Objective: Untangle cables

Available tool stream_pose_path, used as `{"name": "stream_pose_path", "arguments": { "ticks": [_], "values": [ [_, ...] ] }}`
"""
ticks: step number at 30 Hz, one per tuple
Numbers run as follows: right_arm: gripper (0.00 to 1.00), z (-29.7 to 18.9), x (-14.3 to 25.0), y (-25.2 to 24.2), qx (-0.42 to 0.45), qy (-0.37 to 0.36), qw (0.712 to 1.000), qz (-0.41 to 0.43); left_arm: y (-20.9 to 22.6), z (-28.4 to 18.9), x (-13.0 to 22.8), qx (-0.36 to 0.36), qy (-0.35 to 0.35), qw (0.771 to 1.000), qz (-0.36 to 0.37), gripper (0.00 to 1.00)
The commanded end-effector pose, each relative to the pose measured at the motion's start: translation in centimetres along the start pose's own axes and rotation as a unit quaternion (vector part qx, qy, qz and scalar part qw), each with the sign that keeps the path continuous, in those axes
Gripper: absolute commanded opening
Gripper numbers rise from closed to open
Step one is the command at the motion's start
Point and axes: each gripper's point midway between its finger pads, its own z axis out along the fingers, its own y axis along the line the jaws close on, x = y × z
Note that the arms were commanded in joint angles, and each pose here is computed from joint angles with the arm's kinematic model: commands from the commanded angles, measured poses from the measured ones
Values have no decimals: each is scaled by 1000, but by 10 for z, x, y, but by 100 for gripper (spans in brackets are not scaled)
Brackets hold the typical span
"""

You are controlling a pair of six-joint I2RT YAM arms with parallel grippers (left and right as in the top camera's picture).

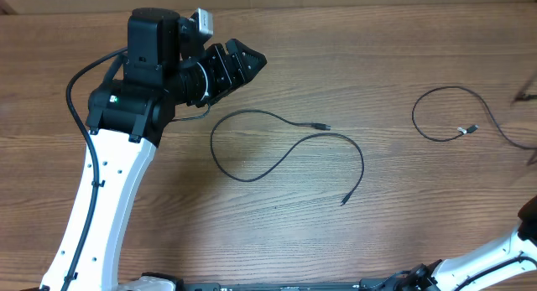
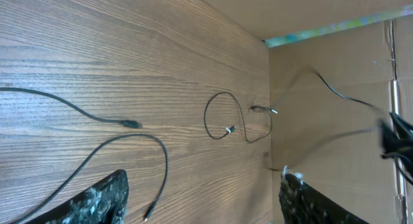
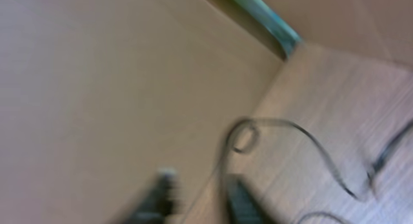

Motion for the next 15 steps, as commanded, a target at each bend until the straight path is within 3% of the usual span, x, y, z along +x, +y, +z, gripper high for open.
{"name": "stream_pose_path", "arguments": {
  "ticks": [1, 2, 4, 10, 11, 15],
  "values": [
    [86, 19, 15, -19, 15, 31, 999, 20, 3, 7, -1, -5, 5, 1000, 17, 75],
    [93, 20, 22, -20, 15, 44, 999, 27, 4, 9, -1, -7, 7, 1000, 16, 75],
    [96, 21, 37, -4, -20, 78, 996, 30, 7, 13, -2, -9, 10, 1000, 14, 76],
    [96, 16, 88, 74, -154, 165, 974, -27, 11, 15, -8, -21, -2, 999, 33, 77],
    [96, 13, 106, 95, -180, 187, 965, -46, 13, 14, -9, -22, -4, 998, 62, 82],
    [96, 6, 168, 139, -218, 256, 938, -85, 26, 7, -13, -39, -2, 994, 99, 85]
  ]
}}
